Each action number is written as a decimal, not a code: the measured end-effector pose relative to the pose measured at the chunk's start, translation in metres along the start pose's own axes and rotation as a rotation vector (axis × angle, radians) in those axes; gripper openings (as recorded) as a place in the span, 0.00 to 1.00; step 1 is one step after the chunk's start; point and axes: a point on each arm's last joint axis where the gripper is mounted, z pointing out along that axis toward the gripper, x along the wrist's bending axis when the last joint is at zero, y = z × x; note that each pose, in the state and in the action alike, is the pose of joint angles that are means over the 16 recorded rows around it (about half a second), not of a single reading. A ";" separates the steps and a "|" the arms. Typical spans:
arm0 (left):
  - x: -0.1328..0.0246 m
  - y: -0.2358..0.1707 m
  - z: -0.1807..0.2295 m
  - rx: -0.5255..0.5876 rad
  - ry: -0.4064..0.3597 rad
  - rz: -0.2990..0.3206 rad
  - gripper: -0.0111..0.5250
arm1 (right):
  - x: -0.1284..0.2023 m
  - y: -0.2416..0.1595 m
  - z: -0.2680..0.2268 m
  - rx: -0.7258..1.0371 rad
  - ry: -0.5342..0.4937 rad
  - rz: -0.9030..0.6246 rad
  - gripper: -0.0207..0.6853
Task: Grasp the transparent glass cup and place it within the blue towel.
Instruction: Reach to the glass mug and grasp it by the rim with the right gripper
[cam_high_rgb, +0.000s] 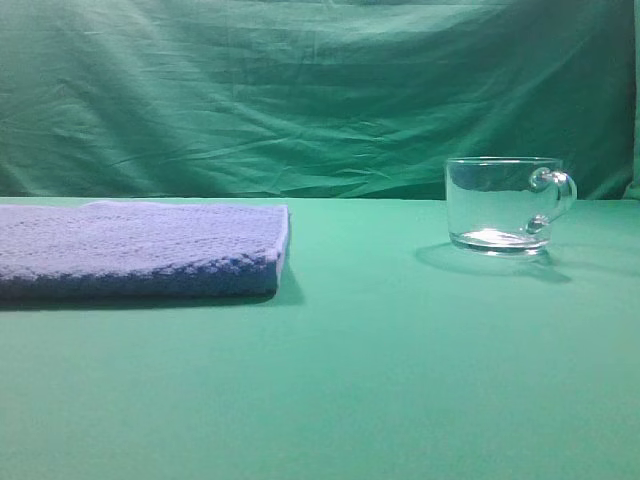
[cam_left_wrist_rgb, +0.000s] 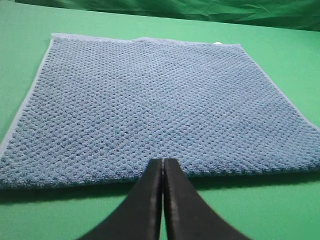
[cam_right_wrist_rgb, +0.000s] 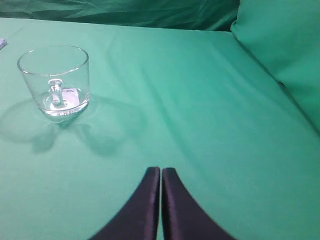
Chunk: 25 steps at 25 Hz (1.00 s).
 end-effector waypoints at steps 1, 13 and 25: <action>0.000 0.000 0.000 0.000 0.000 0.000 0.02 | 0.000 0.000 0.000 0.000 0.000 0.000 0.03; 0.000 0.000 0.000 0.000 0.000 0.000 0.02 | 0.000 0.000 0.000 0.000 0.000 0.000 0.03; 0.000 0.000 0.000 0.000 0.000 0.000 0.02 | 0.001 0.005 0.000 -0.054 0.014 0.044 0.03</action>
